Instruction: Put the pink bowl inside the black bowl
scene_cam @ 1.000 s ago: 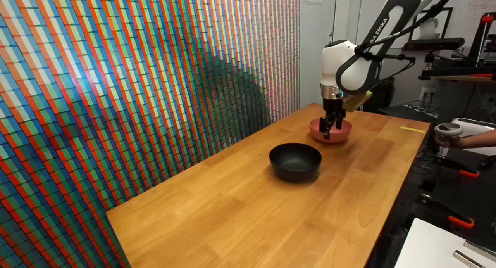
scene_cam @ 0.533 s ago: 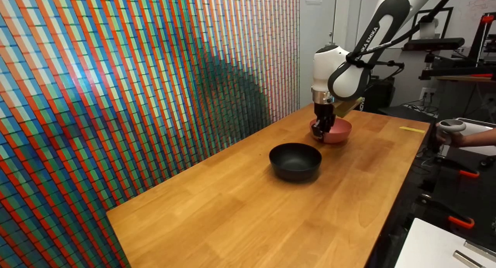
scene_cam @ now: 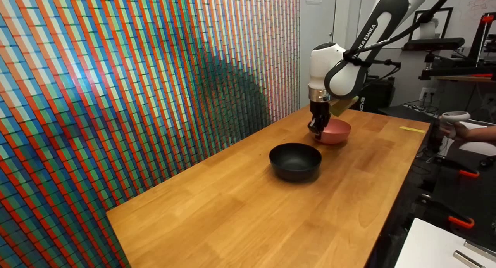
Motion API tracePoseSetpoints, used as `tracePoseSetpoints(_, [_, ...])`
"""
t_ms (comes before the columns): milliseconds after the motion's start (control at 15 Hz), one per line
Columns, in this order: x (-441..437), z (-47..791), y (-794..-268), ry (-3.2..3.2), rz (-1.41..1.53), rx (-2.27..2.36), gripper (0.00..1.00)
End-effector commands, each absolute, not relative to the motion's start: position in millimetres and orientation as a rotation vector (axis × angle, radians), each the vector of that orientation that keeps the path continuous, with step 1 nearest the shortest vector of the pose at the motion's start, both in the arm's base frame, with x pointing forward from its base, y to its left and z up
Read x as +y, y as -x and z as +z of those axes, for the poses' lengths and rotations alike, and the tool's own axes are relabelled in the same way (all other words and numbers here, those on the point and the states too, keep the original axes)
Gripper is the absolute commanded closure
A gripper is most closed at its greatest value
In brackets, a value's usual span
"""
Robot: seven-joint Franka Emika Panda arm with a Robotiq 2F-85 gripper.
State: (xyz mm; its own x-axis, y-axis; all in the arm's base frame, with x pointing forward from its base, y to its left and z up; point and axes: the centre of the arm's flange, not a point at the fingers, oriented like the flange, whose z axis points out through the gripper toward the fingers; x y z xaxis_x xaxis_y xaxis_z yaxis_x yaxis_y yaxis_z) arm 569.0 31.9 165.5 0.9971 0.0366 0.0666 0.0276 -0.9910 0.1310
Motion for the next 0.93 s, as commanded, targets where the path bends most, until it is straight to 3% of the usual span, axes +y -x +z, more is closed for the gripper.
tracePoseSetpoints(0, [51.8, 188.3, -569.4, -3.068, 0.113, 0.048, 0.97])
tracePoseSetpoints(867, [215.4, 294.8, -523.0, -3.282, 0.065, 0.356, 0.97])
